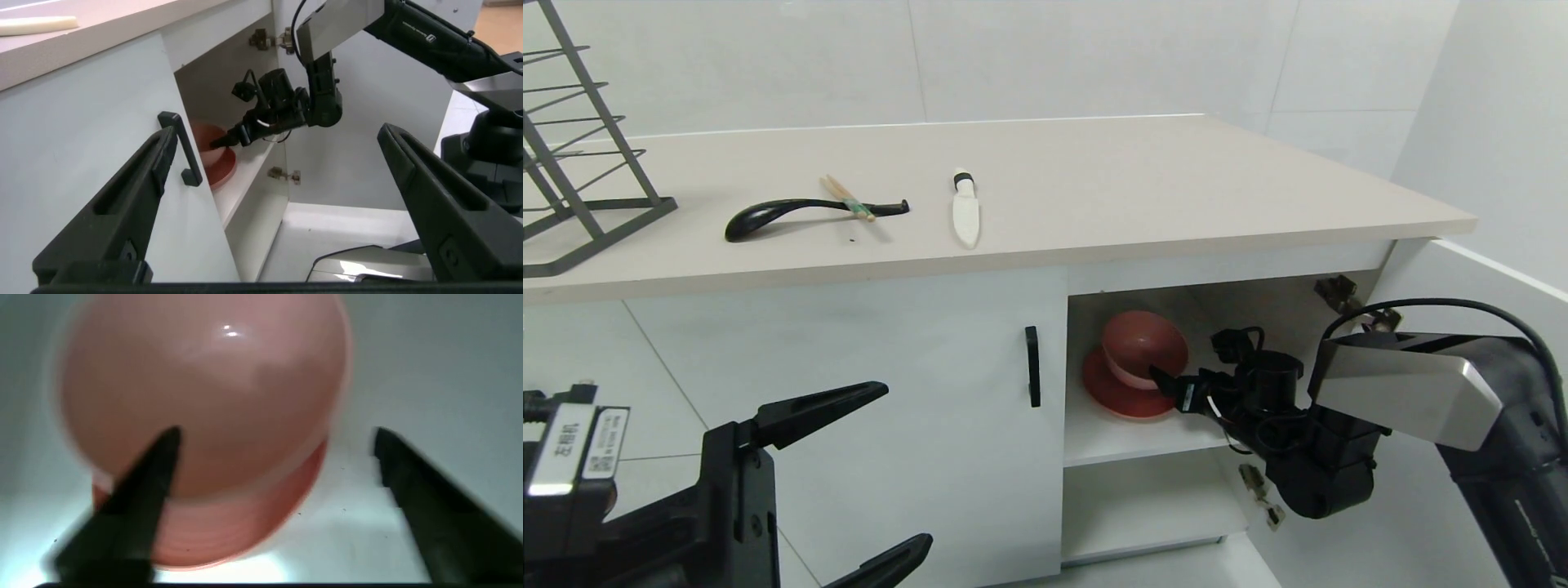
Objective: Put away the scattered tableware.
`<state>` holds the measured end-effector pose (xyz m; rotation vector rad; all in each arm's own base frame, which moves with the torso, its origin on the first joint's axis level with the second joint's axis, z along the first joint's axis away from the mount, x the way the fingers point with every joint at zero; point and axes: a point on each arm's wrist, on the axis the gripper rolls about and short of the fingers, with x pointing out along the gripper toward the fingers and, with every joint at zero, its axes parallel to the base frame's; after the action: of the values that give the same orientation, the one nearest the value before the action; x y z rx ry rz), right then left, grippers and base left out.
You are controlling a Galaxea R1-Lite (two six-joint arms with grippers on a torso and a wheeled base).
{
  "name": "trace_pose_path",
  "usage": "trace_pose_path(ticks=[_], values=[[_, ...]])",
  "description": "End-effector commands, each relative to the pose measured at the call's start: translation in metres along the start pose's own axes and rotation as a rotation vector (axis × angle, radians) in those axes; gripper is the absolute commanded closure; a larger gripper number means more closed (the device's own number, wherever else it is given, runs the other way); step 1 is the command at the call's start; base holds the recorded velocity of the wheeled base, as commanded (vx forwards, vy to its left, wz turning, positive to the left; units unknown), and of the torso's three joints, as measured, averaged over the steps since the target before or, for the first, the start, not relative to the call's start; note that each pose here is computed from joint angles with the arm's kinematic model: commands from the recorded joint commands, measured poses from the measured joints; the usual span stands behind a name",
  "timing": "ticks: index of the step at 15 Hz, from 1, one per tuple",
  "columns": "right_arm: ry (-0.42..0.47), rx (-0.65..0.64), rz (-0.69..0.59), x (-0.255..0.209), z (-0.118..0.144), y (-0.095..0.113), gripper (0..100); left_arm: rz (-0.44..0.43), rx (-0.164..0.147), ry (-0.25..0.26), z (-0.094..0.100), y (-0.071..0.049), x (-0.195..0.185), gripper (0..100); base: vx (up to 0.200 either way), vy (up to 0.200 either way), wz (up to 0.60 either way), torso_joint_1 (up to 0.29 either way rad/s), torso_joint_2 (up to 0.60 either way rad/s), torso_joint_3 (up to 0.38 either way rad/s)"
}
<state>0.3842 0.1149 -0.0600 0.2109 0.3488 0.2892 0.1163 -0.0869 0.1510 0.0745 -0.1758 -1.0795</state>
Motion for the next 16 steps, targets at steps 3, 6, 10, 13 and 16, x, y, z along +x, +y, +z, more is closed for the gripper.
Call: trace_pose_path(ticks=[3,6,10,13,16], values=[[-0.031,-0.035,0.026,-0.005,0.007,0.009,0,0.001,-0.002,0.003,-0.001,0.000,0.000,0,0.000,0.000,0.00,0.000,0.00,0.000],[-0.055,-0.069,0.041,-0.020,0.021,0.016,0,0.000,-0.001,0.002,0.000,0.000,0.000,0,0.000,0.000,0.00,0.000,0.00,0.000],[-0.023,-0.163,0.064,-0.070,0.022,0.030,0,0.001,-0.002,0.004,-0.001,0.000,0.001,0,0.000,0.000,0.00,0.000,0.00,0.000],[0.027,-0.212,0.106,-0.114,0.026,0.049,0,0.002,-0.005,0.007,-0.001,0.001,0.001,0,0.000,0.000,0.00,0.000,0.00,0.000],[-0.057,-0.225,0.169,-0.173,0.058,0.068,0,-0.017,-0.023,0.014,-0.002,-0.002,0.002,0,0.000,0.000,0.00,0.000,0.00,0.000]])
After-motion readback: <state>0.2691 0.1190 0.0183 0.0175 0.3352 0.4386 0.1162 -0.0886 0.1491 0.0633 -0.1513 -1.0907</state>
